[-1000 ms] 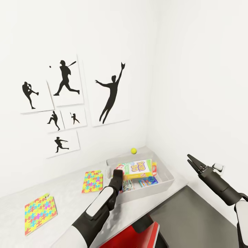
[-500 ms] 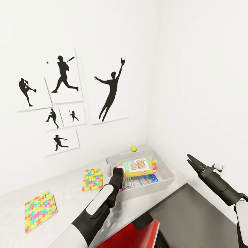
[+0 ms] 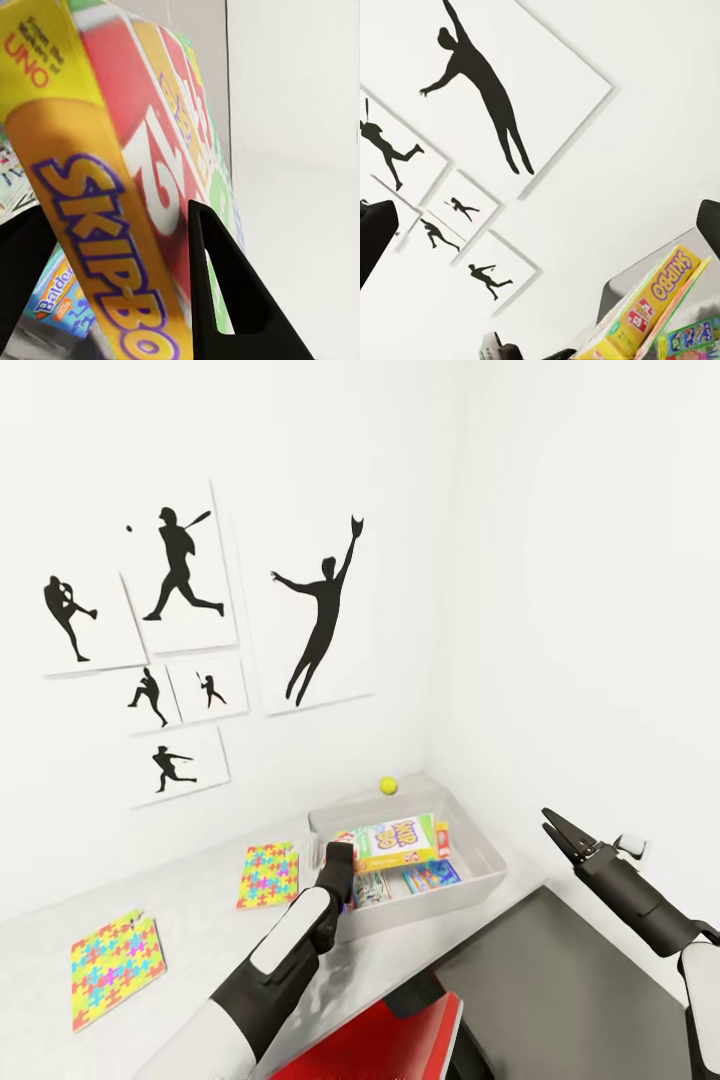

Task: Put all the toys in the child's room - the three board games (two on the bed and one on the table), the two jigsaw puzzles on the table, and the tennis ball on the table - inside the toy box on the table in the child's room.

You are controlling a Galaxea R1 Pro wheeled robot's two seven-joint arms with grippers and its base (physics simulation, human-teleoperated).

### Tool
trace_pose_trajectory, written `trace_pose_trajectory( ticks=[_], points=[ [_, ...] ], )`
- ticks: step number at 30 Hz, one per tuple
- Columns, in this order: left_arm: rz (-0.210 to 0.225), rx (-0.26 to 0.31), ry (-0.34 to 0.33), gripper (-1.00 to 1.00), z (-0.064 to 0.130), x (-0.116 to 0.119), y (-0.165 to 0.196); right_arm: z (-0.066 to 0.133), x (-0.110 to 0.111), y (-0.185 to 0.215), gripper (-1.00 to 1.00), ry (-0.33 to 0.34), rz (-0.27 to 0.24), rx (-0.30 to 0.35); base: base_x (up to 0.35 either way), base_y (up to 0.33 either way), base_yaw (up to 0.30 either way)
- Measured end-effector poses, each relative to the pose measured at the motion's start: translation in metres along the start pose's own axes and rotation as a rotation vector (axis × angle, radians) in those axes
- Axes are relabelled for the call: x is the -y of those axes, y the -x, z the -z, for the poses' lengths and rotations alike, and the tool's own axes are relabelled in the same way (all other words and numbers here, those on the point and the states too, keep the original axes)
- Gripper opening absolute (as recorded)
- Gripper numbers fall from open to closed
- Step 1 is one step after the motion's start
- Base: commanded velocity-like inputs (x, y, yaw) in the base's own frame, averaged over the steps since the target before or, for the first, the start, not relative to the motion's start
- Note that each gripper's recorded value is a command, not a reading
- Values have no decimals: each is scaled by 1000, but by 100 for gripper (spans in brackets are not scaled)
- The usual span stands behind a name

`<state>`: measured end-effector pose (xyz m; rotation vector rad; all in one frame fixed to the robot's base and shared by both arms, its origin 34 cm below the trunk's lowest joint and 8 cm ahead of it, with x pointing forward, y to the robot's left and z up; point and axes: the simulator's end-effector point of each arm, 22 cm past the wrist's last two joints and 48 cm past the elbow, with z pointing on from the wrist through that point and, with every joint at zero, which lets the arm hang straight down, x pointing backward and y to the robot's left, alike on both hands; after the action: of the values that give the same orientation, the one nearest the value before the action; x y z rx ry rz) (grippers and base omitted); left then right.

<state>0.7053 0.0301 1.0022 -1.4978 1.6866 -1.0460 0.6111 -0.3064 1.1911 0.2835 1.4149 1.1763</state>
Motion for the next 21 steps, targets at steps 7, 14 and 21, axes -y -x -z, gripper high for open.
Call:
trace_pose_trajectory(
  ticks=[7,14,21],
  points=[
    [13,35,-1,-100,-5,4,9,-1,5,-3,100,-9,-6,-6,0,0,0],
    [7,44,3,-100,-9,1,11,-1,11,-6,100,-17,-11,-11,0,0,0],
    [-28,61,-5,-100,-12,-1,16,-1,15,-9,100,-21,-17,-16,0,0,0]
  ],
)
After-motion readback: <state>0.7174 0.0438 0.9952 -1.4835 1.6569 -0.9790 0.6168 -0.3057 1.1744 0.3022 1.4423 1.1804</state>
